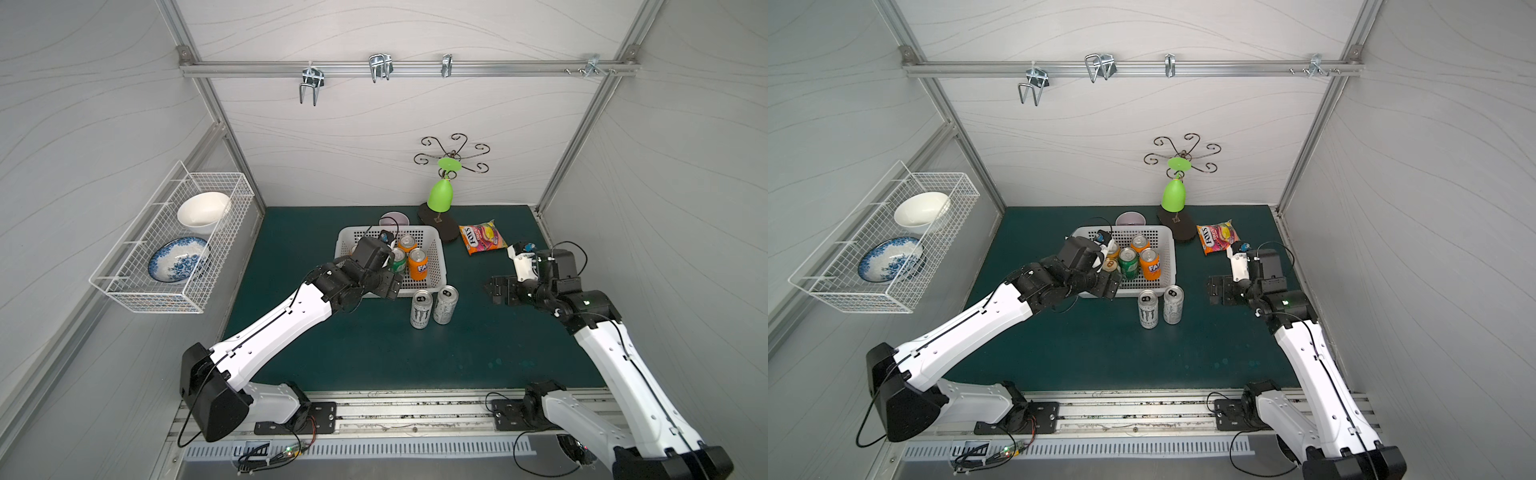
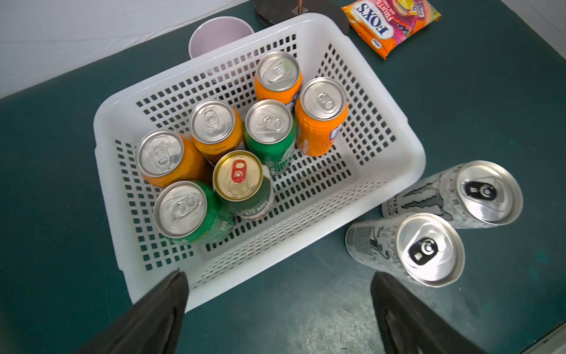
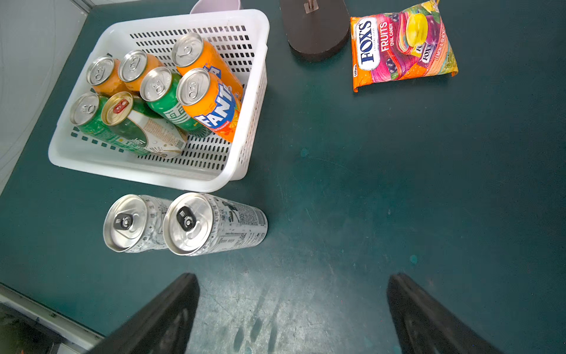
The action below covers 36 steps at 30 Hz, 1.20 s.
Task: Take out the drinks from the basket
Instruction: Place the drink at the center of the board, then pick up the drink from the basket.
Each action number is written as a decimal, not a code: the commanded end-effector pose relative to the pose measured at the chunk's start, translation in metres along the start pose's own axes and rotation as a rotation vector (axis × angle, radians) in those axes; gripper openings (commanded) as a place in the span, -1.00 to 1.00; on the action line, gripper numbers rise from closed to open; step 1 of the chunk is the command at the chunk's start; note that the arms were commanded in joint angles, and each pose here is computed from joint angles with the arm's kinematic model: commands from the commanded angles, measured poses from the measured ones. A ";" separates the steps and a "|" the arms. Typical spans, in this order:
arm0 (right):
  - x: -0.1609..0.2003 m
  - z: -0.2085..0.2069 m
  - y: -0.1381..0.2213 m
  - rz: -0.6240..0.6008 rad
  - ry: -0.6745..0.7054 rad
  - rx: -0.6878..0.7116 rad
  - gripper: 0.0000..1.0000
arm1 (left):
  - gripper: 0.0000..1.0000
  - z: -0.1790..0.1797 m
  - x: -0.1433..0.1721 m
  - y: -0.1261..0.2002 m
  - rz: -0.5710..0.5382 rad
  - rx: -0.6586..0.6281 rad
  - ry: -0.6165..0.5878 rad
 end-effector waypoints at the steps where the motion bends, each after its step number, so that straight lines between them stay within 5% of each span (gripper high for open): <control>1: -0.011 0.006 0.004 -0.022 0.016 -0.026 0.98 | 0.93 0.008 -0.004 -0.002 0.011 0.029 0.047; 14: -0.053 0.044 -0.030 0.014 0.141 -0.069 0.98 | 0.97 0.036 0.000 0.003 -0.014 -0.024 0.127; 36: -0.089 0.118 -0.193 0.301 0.413 -0.101 0.97 | 0.97 0.051 0.031 0.021 -0.032 -0.069 0.188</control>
Point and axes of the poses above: each gripper's point midway between its finger pads, its own y axis back along the fingers, its own z axis along the line the jaws close on, x = y × z, the point moved 7 cm from there along y, back along the fingers, and after that the axes turned 3 degrees about y, right-handed, at the moved point
